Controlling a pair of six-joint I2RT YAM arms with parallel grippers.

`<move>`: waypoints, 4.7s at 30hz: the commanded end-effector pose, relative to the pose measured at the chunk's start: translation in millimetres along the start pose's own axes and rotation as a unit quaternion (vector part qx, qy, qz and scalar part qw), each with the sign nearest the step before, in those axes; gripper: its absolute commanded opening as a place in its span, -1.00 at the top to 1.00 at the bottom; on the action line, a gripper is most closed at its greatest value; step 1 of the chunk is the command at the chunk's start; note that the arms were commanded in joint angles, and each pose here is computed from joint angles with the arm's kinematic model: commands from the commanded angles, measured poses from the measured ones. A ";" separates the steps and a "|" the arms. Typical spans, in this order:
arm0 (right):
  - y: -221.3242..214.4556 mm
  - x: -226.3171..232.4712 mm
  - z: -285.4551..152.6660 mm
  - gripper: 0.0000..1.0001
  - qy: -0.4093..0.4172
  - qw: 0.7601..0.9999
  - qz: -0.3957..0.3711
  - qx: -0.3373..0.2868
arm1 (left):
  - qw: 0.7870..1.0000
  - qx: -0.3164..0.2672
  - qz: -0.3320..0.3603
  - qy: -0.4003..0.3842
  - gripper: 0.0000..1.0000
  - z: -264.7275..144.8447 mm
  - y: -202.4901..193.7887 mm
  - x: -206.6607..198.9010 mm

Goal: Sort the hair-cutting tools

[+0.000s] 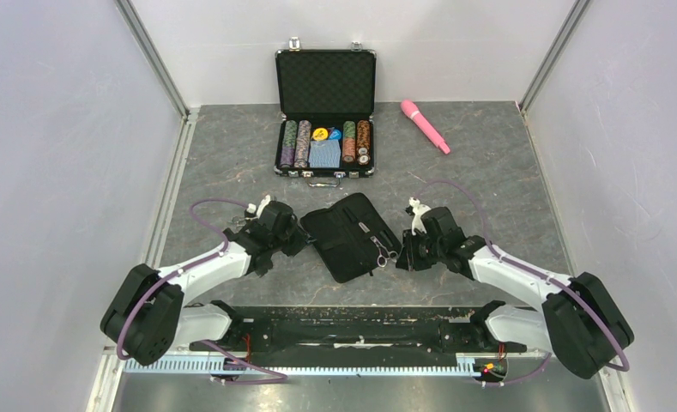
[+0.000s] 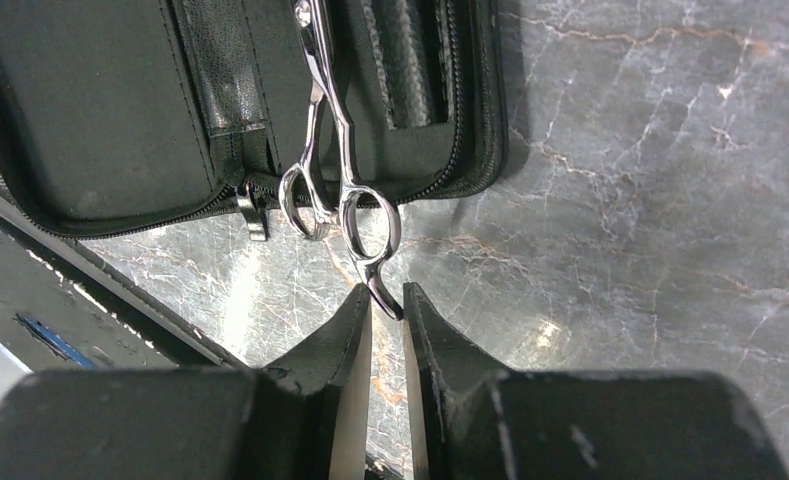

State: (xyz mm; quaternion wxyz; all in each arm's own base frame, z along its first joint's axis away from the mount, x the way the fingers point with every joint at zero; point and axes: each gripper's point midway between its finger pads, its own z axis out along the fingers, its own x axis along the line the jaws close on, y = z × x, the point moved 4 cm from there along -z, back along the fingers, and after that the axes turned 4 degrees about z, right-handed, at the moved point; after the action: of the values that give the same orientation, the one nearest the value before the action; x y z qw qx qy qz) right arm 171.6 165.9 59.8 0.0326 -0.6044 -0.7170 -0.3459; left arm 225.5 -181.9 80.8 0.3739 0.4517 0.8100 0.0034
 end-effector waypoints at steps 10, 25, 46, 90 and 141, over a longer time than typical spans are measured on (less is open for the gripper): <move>34.5 11.4 2.2 0.74 0.018 0.995 -0.093 -0.023 | 0.999 0.009 0.025 -0.020 0.96 -1.1 2.3 -13.8; 38.6 14.2 3.1 0.79 0.039 0.983 -0.178 0.006 | 0.999 0.007 0.030 -0.015 0.95 -0.1 2.6 -11.4; 56.4 25.7 17.4 0.77 0.061 0.987 -0.148 -0.024 | 0.999 0.013 0.041 -0.021 0.96 -2.9 0.9 -11.9; 45.0 26.4 27.1 0.36 -0.118 0.975 -0.187 -0.014 | 0.998 0.025 0.044 -0.032 0.95 -3.8 -2.2 -14.5; 74.5 42.3 -29.9 -0.80 0.001 0.902 -0.212 -0.375 | 0.886 -0.072 0.412 0.200 -1.00 -84.0 124.2 -25.5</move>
State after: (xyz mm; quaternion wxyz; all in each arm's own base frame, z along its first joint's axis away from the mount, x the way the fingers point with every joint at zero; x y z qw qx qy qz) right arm 209.2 187.7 113.9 -0.2303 -0.4357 -0.7166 -0.4935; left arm 267.4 -119.7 191.2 0.2956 0.6152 0.6860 0.2520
